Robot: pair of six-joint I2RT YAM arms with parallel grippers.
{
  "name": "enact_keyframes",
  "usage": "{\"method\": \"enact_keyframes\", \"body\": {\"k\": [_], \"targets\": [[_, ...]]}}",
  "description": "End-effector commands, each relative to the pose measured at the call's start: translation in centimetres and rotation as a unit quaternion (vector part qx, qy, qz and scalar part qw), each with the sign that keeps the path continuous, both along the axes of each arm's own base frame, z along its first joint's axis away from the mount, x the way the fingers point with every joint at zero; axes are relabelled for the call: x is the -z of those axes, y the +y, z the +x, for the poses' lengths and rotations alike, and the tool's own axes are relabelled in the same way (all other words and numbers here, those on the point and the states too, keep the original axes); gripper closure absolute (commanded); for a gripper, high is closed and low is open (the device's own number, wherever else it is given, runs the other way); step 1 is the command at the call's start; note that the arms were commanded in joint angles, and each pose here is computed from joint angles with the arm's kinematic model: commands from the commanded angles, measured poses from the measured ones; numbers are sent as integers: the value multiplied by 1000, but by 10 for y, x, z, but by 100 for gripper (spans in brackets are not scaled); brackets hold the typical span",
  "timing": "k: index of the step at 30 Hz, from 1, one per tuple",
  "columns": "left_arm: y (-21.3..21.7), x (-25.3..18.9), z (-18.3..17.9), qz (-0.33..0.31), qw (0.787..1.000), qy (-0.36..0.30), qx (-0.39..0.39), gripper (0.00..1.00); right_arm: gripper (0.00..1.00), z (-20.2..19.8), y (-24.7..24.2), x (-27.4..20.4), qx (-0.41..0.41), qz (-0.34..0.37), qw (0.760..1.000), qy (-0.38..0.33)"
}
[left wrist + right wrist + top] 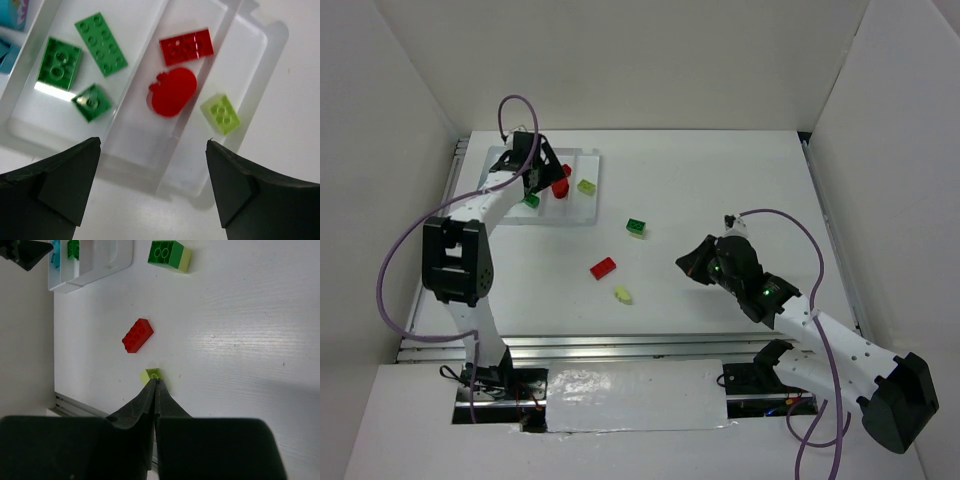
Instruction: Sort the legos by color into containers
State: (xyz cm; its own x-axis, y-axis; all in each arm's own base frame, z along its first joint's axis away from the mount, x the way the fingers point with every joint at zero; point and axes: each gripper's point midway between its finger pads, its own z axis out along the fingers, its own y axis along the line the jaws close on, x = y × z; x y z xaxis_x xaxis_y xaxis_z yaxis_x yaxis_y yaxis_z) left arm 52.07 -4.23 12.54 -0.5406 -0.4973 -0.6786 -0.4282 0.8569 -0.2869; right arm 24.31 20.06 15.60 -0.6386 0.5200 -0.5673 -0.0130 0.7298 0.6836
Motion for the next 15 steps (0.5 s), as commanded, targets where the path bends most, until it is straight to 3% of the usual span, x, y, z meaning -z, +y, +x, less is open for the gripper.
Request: {"method": "enact_keyframes", "body": {"k": [1,2,5,7,8,11,15], "targets": [[-35,-73,-34,13,995,-70,71,1,96,-1,2,-10,-16,-7,1000,-15],[-45,-97,-49,16,991,-98,91,1,95,-1,2,-12,-21,-12,999,-24],[-95,-94,-99,44,977,-95,185,1,88,-6,9,-20,-63,-22,997,-42],[-131,-71,-136,52,962,-69,260,1,77,-13,15,-24,-98,-26,994,-48],[-149,-62,-160,53,950,-60,303,0,65,-16,15,-23,-106,-30,993,-43],[-175,-48,-194,53,932,-44,357,1,43,-21,14,-26,-115,-32,992,-46],[-186,-9,-221,66,919,-4,387,3,39,-28,12,-27,-121,-25,991,-47]]}}
